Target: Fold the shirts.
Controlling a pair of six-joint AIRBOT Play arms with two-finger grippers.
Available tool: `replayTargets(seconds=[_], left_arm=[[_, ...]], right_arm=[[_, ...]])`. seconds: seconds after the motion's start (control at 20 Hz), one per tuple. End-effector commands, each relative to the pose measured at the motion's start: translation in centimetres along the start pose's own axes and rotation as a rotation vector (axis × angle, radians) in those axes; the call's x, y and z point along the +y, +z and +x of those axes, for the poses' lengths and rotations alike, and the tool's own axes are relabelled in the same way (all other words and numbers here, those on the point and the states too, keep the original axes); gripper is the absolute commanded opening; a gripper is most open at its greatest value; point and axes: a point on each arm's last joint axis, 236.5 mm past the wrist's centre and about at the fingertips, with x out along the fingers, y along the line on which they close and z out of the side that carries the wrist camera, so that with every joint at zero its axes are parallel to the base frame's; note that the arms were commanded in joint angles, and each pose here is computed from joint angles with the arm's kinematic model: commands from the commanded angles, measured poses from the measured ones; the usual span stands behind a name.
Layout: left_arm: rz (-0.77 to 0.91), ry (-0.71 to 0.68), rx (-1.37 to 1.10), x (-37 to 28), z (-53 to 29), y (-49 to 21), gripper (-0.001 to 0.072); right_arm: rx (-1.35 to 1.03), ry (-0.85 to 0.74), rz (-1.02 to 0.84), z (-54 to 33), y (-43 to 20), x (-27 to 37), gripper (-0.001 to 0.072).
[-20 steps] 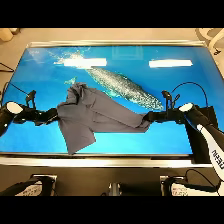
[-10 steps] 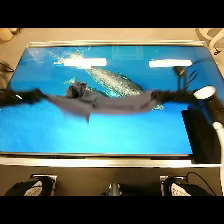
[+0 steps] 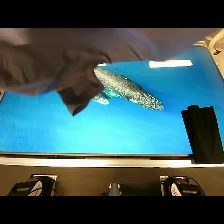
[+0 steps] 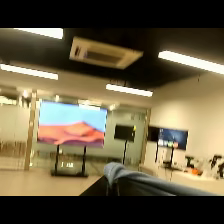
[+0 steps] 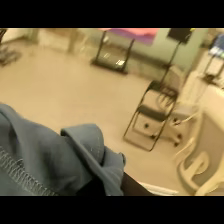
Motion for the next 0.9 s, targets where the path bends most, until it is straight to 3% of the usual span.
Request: replayTargets(seconds=[0.0,0.2,0.4,0.5,0.7,0.85], left_arm=[[-0.011,-0.023,-0.100,-1.7,-2.2,3.9,0.0024],[0.062,0.050,0.076,0.4,-1.5,-0.8,0.0024],[0.000,0.145,0.626,5.6,-1.6,-17.9,0.0024],[-0.079,0.195,0.851,8.7,-2.5,-27.9,0.0025],[-0.186,0.316,0.969,14.9,-3.5,-43.8,0.0025],[-0.242,0.393,0.949,18.7,-2.0,-50.3,0.0025]], right_arm=[[-0.047,-0.088,-0.005,-4.9,2.6,-2.0,0.0026],[0.199,-0.055,-0.040,-5.1,-3.2,-1.3,0.0026],[0.818,0.159,-0.091,-4.5,-18.6,2.5,0.0026],[1.018,0.251,-0.071,-2.9,-26.6,5.0,0.0026],[1.073,0.275,0.125,3.6,-40.2,10.5,0.0027],[1.033,0.276,0.362,8.9,-46.0,14.5,0.0027]])
